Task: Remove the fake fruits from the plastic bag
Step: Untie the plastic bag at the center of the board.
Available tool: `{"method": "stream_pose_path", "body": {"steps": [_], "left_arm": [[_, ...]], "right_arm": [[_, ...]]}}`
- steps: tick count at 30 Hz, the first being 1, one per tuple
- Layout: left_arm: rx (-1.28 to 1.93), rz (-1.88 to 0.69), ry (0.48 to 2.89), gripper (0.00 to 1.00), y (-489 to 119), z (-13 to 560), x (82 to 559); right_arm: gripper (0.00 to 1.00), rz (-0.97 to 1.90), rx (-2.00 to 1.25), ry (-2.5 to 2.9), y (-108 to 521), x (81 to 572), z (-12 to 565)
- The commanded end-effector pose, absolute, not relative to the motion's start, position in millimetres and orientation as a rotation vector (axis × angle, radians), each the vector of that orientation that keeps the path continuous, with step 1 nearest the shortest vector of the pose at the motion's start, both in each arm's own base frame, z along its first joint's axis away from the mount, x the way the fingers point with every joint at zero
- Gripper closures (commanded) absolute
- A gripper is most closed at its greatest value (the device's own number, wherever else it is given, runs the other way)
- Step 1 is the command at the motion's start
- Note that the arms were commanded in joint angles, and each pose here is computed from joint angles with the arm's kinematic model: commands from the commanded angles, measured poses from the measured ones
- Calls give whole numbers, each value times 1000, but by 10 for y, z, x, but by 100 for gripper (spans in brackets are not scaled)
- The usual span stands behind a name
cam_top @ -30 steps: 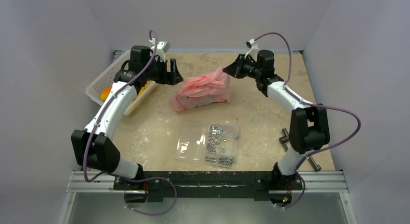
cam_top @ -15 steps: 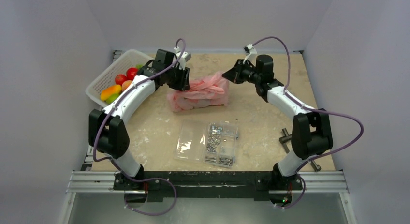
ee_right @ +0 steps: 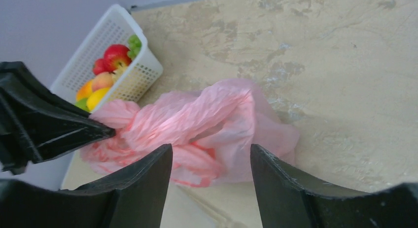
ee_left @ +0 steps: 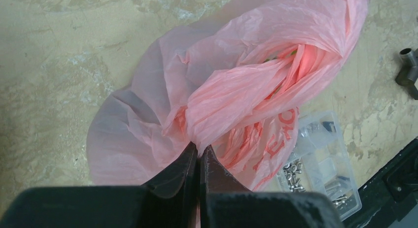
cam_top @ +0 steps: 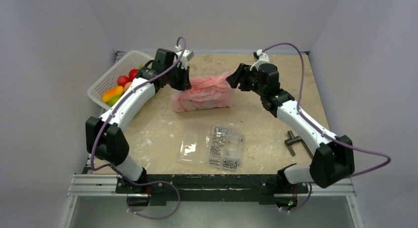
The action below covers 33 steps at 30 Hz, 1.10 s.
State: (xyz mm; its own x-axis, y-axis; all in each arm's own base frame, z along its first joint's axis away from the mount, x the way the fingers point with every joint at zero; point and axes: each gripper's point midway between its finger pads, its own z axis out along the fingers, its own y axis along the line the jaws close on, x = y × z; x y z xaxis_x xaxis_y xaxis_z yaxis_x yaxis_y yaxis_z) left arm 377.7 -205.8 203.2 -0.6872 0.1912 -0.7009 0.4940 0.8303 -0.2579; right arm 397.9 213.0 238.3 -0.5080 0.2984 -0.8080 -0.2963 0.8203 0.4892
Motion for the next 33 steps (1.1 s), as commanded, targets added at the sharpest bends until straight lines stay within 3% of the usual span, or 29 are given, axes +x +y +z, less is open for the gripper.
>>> {"method": "stream_pose_path", "body": {"steps": [1, 10, 29, 33], "left_arm": [[495, -637, 2223, 100, -2137, 2331, 3779], [502, -675, 2222, 100, -2171, 2347, 3753], [518, -723, 2200, 100, -2225, 2416, 3708], [516, -719, 2199, 100, -2218, 2417, 3709]], "right_arm": [[40, 846, 149, 1858, 2225, 3737, 2735], [41, 1136, 292, 1907, 2914, 3564, 2681], [50, 1258, 545, 1888, 3233, 3888, 2438], [64, 1271, 557, 1860, 3257, 3949, 2507]]}}
